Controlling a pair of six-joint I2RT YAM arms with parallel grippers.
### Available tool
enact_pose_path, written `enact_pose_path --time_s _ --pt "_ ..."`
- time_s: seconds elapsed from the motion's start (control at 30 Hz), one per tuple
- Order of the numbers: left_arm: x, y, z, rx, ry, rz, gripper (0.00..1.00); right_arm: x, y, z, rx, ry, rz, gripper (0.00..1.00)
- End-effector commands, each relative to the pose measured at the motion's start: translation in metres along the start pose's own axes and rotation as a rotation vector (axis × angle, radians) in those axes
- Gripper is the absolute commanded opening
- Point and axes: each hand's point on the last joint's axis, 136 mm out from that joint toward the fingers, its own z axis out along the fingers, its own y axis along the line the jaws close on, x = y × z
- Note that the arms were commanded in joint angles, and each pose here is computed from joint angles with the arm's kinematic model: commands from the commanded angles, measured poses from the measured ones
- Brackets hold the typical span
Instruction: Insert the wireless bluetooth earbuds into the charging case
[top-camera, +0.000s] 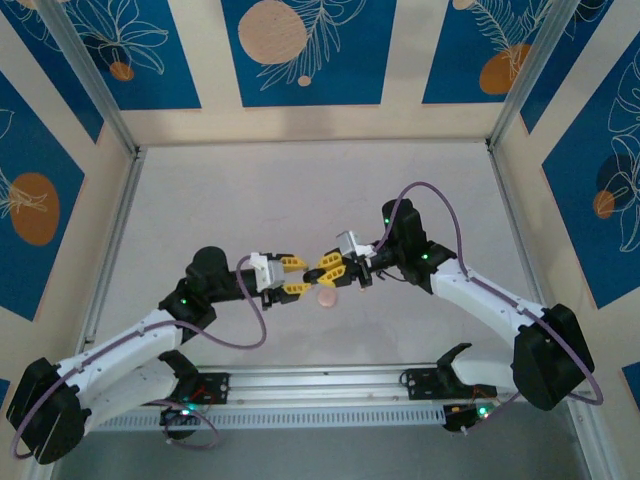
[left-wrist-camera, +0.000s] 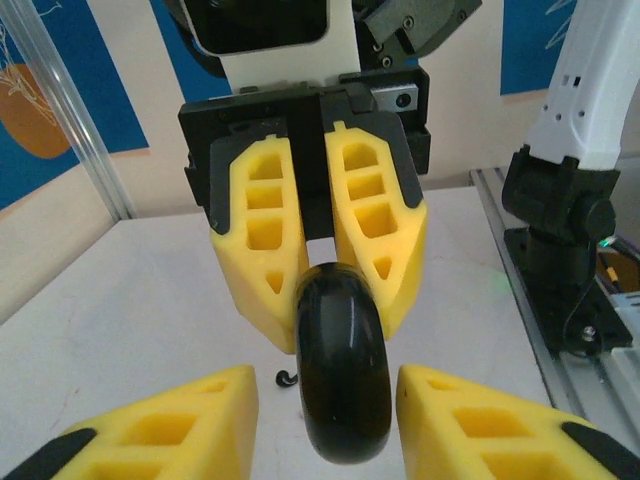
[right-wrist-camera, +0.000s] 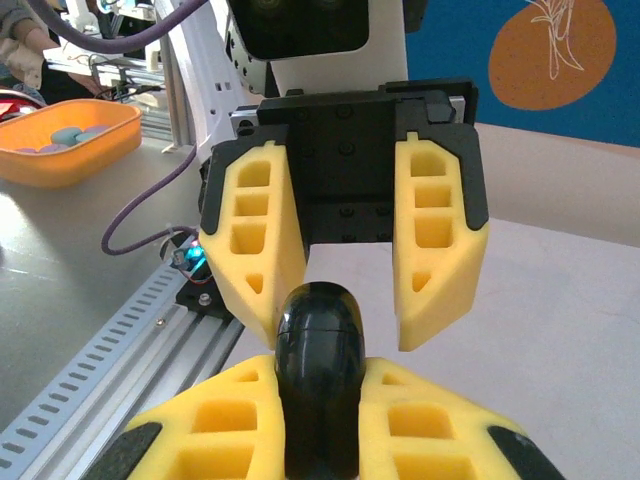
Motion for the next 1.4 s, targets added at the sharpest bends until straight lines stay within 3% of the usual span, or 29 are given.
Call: enact_pose_path --time_s 0.0,0.37,0.53,0.6,0.7,0.8,1.07,1.37 --pt "-0.005 -0.006 0.0 0.029 -0.029 0.009 0.37 -0.005 0.004 0.002 -0.032 -0.02 -0.001 0.11" --pt "0.0 -0.006 0.003 0.036 -0.013 -0.006 0.39 -0.007 0.004 0.004 -0.033 -0.026 -0.008 0.11" --pt "0.003 -0.006 0.002 0.036 0.002 -0.006 0.26 -0.007 0.003 0.004 -0.03 -0.024 -0.006 0.11" --pt "0.005 -0.005 0.001 0.029 0.018 0.0 0.22 -0.007 0.003 0.004 -0.021 -0.015 -0.003 0.15" --pt "0.012 -0.003 -0.001 0.009 0.083 0.014 0.21 0.001 0.0 0.001 0.033 0.05 0.009 0.34" --pt "0.028 0.002 -0.004 -0.013 0.195 0.033 0.21 0.013 -0.004 -0.003 0.11 0.168 -0.009 0.41" --pt "0.051 0.006 -0.006 0.004 0.384 0.053 0.2 0.032 -0.008 -0.002 0.132 0.376 -0.062 0.43" --pt "0.051 0.004 -0.006 0.014 0.392 0.059 0.19 0.035 -0.013 0.022 0.055 0.365 -0.067 0.43"
